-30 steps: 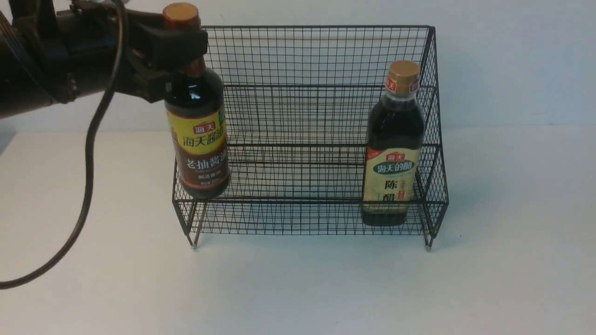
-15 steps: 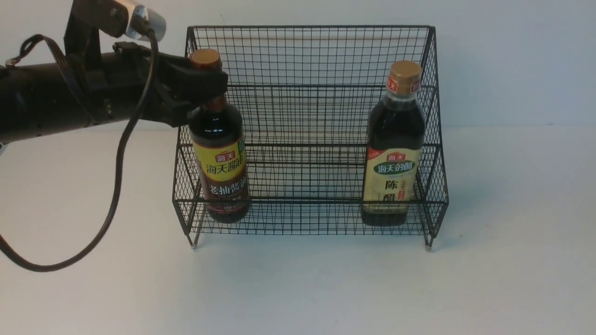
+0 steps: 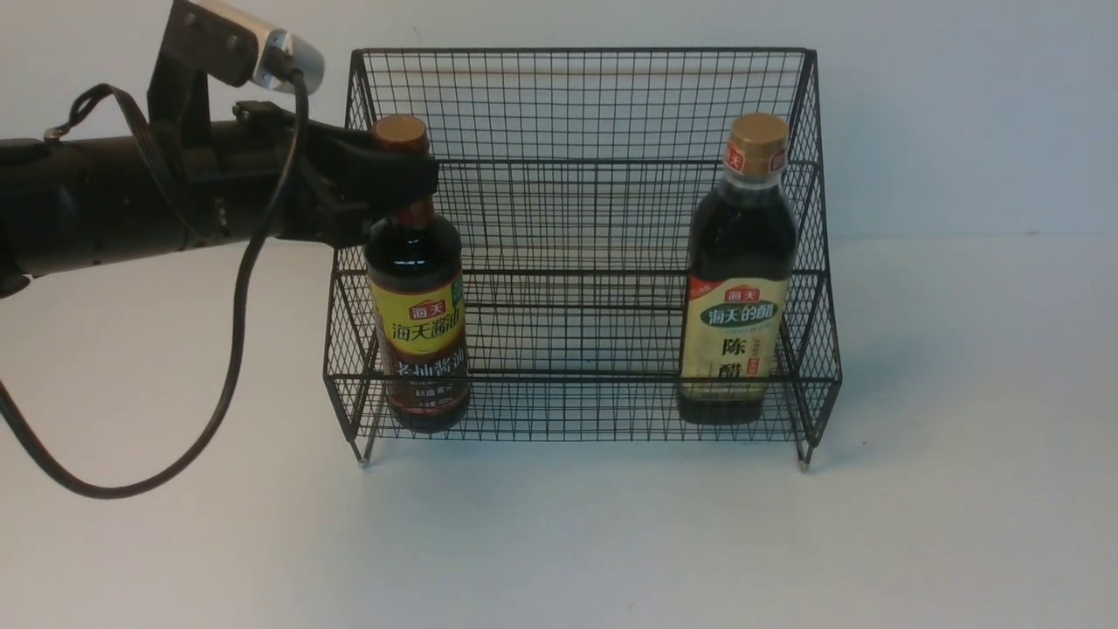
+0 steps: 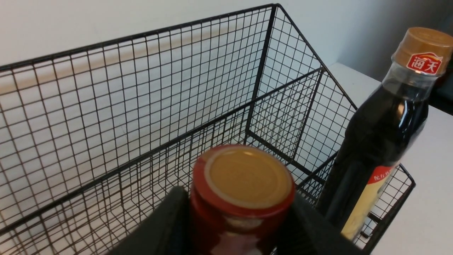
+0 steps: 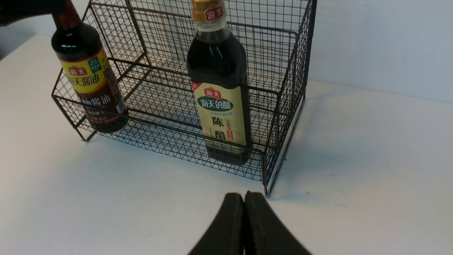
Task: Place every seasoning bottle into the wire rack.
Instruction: Use the left arm to put the condiment bottle back on the shelf
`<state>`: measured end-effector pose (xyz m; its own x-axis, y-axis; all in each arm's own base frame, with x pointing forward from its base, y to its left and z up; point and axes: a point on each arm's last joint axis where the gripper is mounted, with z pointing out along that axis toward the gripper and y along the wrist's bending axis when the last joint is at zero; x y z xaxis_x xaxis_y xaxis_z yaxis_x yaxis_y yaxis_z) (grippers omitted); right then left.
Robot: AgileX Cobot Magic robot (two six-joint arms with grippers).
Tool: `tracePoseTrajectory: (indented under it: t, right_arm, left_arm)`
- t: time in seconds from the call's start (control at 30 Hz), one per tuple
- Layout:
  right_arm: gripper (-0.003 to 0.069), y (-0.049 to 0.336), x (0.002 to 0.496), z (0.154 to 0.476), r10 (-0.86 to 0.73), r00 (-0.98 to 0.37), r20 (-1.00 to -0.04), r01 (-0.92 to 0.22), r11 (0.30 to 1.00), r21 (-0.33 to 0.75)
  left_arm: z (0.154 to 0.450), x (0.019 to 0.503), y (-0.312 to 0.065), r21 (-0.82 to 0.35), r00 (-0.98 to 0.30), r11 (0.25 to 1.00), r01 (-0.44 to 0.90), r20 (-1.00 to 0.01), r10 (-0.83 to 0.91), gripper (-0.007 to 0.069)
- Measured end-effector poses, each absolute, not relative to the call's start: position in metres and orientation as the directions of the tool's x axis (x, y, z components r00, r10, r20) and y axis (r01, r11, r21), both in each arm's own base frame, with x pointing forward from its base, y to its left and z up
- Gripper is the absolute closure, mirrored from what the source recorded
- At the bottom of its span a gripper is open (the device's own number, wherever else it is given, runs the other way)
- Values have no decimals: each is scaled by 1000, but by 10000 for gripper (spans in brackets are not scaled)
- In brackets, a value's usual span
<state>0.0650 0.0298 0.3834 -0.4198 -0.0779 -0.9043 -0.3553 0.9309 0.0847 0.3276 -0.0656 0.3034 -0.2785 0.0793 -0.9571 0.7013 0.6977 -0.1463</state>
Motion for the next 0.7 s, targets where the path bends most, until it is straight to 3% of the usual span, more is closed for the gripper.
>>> tracePoseTrajectory:
  t: [0.37,0.7]
  right_arm:
    - [674,30,65,383,-78,-420,-904,-355,931,85]
    - [674,30,65,383,-79,-421,-903,-355,931,85]
  left_arm:
    - [303,328,-66,-181,-304,697,694,-951,55,332]
    - [310,327,-64,-328,-376,677,659,-923,-82,240]
